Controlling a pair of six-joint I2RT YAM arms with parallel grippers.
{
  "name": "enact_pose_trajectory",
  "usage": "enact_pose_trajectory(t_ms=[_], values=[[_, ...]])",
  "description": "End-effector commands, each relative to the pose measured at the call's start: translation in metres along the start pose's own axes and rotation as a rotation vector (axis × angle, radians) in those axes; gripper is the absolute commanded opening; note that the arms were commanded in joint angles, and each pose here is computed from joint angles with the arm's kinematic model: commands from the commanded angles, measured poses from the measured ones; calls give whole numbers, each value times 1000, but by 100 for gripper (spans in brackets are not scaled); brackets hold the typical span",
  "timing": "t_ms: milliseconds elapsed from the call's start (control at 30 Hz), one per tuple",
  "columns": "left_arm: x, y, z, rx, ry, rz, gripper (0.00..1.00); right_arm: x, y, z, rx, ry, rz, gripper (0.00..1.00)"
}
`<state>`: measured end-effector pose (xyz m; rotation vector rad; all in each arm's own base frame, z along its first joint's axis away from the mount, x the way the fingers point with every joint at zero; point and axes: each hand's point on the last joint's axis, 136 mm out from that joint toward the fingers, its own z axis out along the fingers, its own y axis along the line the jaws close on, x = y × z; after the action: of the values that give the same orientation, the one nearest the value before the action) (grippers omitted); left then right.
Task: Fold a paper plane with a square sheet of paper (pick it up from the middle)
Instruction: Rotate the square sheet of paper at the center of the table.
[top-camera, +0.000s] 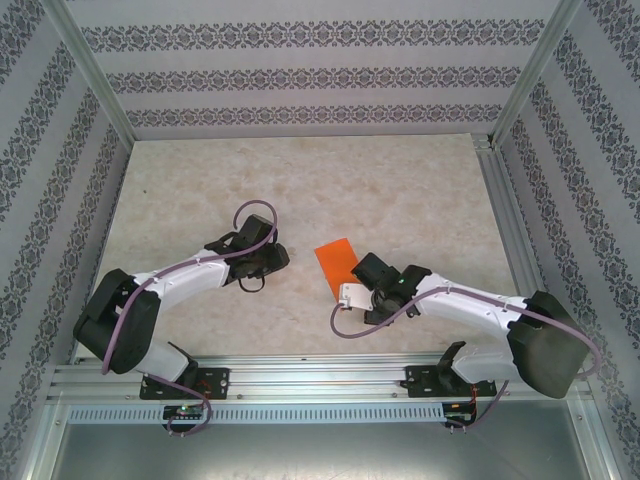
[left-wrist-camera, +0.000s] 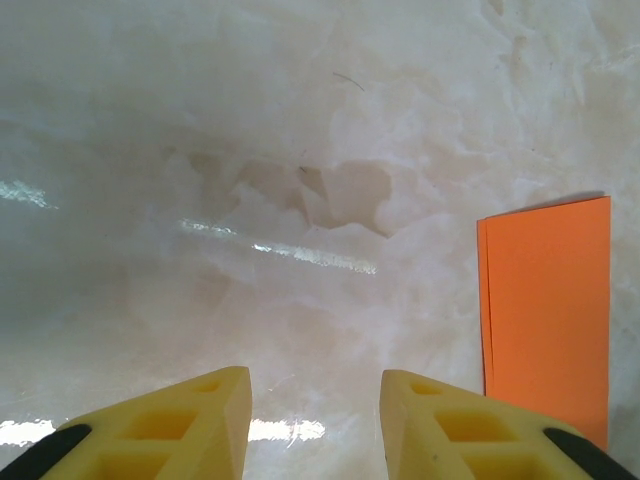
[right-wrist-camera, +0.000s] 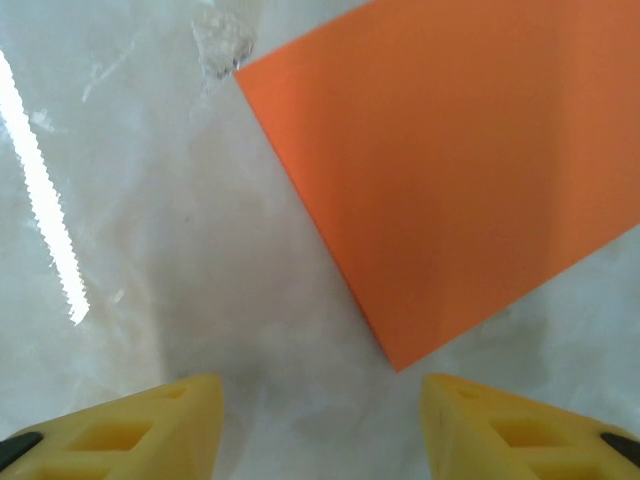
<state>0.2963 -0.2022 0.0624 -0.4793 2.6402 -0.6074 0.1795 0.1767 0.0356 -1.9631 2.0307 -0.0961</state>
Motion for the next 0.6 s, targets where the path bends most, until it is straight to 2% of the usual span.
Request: enact_pose_trajectory(t_ms=[0, 200, 467, 567], values=[[-5, -6, -1, 49, -21, 13, 40, -26, -14, 1, 89, -117, -132, 56], [-2, -8, 7, 65, 2, 17, 40, -24, -24, 14, 152, -75, -183, 56], [0, -6, 9, 71, 6, 7, 40, -22, -7, 14, 92, -71, -217, 57], [1, -7, 11, 74, 11, 5, 40, -22, -11, 18, 116, -61, -220, 57]])
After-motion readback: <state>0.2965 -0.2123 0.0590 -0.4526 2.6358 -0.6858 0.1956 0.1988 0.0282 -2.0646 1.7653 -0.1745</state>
